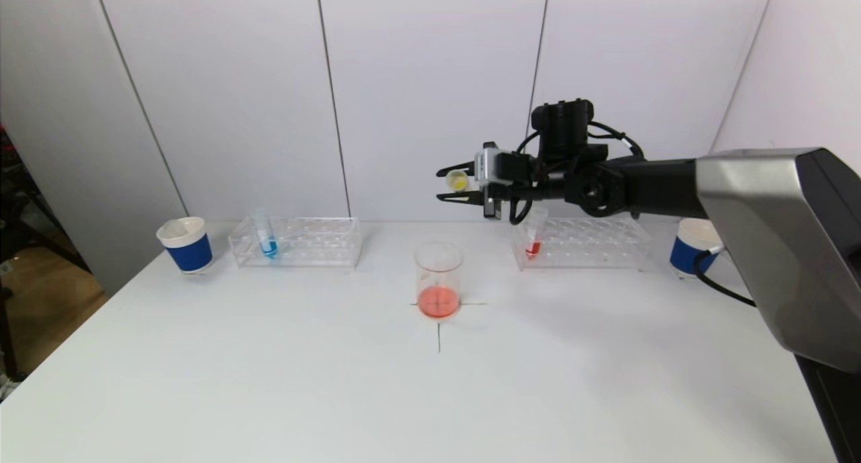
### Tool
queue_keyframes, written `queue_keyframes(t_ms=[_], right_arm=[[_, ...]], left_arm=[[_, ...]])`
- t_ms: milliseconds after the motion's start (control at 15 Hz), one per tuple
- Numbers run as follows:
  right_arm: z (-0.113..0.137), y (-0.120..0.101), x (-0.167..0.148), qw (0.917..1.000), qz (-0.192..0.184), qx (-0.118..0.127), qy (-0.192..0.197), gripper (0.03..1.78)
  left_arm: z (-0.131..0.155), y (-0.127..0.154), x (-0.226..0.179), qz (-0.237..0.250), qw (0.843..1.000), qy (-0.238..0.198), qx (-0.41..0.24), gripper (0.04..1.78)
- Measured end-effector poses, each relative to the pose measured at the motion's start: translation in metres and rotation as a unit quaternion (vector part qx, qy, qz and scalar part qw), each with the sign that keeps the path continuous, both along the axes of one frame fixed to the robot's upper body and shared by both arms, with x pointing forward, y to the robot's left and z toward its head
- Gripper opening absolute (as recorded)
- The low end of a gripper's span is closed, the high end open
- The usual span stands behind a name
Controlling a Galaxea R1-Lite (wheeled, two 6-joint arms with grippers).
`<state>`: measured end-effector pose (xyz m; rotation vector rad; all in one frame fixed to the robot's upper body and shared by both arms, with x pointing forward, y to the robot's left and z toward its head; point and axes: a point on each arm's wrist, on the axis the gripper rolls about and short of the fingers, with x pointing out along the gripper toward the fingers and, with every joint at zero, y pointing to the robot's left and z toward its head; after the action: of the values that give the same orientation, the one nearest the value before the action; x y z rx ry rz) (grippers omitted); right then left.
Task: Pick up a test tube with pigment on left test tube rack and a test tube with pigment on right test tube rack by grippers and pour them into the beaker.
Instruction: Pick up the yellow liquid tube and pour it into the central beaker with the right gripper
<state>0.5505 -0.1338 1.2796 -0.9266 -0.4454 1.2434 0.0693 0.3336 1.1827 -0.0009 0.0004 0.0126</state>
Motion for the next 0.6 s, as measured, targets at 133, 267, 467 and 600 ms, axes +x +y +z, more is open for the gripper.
queue_keyframes(t_ms=[133, 267, 467, 600], right_arm=[[-0.007, 0.011, 0.0, 0.9991, 0.027, 0.006, -0.031, 0.56], [-0.015, 0.017, -0.001, 0.9975, 0.04, 0.003, -0.057, 0.56], [-0.025, 0.021, 0.0, 0.9946, 0.051, -0.008, -0.09, 0.56], [-0.03, 0.021, 0.002, 0.9928, 0.052, -0.01, -0.107, 0.56]], left_arm=[[0.0, 0.0, 0.0, 0.0, 1.0, 0.0, 0.0, 1.77], [0.0, 0.0, 0.0, 0.0, 1.0, 0.0, 0.0, 1.77], [0.0, 0.0, 0.0, 0.0, 1.0, 0.0, 0.0, 1.77], [0.0, 0.0, 0.0, 0.0, 1.0, 0.0, 0.0, 1.77]])
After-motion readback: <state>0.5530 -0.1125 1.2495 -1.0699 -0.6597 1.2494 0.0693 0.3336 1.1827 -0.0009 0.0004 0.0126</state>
